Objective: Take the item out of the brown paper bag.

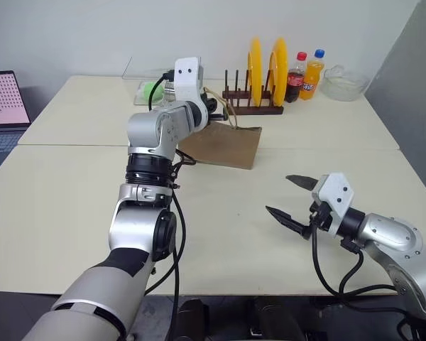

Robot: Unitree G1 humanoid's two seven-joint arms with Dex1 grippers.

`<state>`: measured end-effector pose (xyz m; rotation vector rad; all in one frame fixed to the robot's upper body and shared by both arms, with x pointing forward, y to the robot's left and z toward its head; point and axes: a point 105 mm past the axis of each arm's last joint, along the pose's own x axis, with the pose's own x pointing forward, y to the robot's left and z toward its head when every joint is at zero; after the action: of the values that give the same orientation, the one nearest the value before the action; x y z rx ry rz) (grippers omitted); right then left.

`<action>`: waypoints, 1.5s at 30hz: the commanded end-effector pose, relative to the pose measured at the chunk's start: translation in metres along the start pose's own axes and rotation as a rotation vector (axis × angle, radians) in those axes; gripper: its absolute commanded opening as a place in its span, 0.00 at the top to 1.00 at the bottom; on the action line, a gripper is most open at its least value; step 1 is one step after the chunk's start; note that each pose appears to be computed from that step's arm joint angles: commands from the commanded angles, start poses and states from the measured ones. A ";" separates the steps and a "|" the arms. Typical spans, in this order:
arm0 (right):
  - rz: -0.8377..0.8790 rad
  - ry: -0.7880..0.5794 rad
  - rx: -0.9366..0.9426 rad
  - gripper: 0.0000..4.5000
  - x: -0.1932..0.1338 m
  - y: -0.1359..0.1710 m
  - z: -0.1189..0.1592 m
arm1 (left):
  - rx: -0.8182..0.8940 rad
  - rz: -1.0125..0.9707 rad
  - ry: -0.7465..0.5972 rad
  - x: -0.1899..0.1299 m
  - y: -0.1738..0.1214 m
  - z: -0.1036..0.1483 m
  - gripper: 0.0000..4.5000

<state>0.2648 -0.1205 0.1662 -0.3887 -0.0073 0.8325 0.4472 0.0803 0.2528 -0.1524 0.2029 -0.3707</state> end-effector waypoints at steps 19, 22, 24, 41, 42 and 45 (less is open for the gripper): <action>0.009 -0.125 -0.028 0.00 0.004 0.001 0.028 | 0.124 -0.032 -0.034 -0.014 0.009 -0.006 0.44; 0.024 -0.139 -0.035 0.00 0.006 0.001 0.031 | 0.179 -0.022 -0.055 -0.019 0.017 -0.004 0.44; 0.032 -0.145 -0.039 0.00 0.007 0.001 0.032 | 0.236 -0.023 -0.076 -0.024 0.022 -0.002 0.44; 0.059 -0.238 -0.059 0.00 0.008 -0.002 0.054 | 0.493 -0.143 -0.199 -0.069 0.036 -0.013 0.44; 0.058 -0.239 -0.060 0.00 0.008 -0.003 0.055 | 0.497 -0.141 -0.201 -0.074 0.039 -0.016 0.44; 0.057 -0.239 -0.061 0.00 0.008 -0.004 0.055 | 0.558 -0.149 -0.203 -0.092 0.046 -0.027 0.44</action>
<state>0.2688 -0.0992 0.2019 -0.3203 -0.1719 0.9293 0.3829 0.1514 0.2085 0.3032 -0.0087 -0.5401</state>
